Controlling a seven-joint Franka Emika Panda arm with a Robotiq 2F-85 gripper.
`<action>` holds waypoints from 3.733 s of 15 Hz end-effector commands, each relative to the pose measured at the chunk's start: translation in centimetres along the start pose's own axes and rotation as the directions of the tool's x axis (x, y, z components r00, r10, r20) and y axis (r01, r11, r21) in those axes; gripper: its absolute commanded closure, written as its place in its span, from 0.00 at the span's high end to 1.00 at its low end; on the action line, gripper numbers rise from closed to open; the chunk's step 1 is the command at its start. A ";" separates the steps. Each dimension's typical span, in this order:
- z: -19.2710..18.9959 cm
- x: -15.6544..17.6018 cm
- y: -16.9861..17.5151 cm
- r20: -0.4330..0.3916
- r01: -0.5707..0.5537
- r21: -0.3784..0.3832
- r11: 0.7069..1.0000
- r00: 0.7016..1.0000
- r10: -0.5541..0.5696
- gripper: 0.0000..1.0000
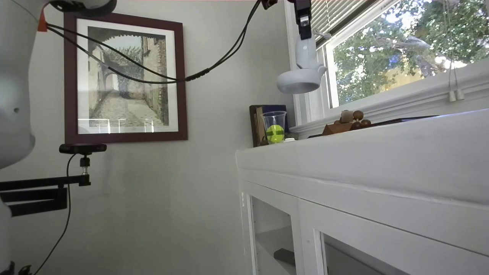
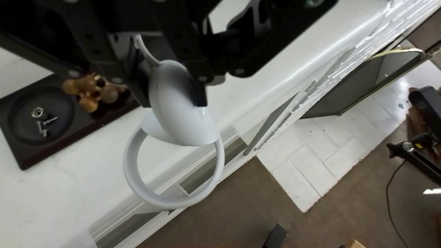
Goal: Move the white object to the right
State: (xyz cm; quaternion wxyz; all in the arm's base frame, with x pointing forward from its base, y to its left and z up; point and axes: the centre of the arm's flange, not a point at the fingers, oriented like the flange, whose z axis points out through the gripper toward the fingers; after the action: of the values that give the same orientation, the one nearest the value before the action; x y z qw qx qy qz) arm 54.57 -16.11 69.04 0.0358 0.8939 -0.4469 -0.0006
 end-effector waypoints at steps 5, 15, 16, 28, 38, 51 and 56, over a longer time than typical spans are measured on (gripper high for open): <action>-0.1 5.6 8.4 -0.030 -0.129 -0.002 0.992 0.991 0.129 0.08; 1.9 13.6 13.4 -0.131 -0.131 0.010 0.991 0.983 0.131 0.08; 2.3 14.3 13.6 -0.131 -0.134 0.014 0.991 0.982 0.135 0.08; 6.2 17.9 15.6 -0.132 -0.216 0.096 0.972 0.965 0.228 0.33; 6.4 18.2 14.7 -0.130 -0.215 0.084 0.973 0.966 0.225 0.08; 8.2 18.7 12.0 -0.102 -0.173 0.050 0.984 0.979 0.178 0.08; 9.3 19.2 11.7 -0.089 -0.170 0.030 0.985 0.981 0.172 0.08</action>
State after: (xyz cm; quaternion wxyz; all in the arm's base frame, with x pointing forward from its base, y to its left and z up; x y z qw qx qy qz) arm 55.72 -38.58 60.74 0.0361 0.8496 -0.5233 0.0554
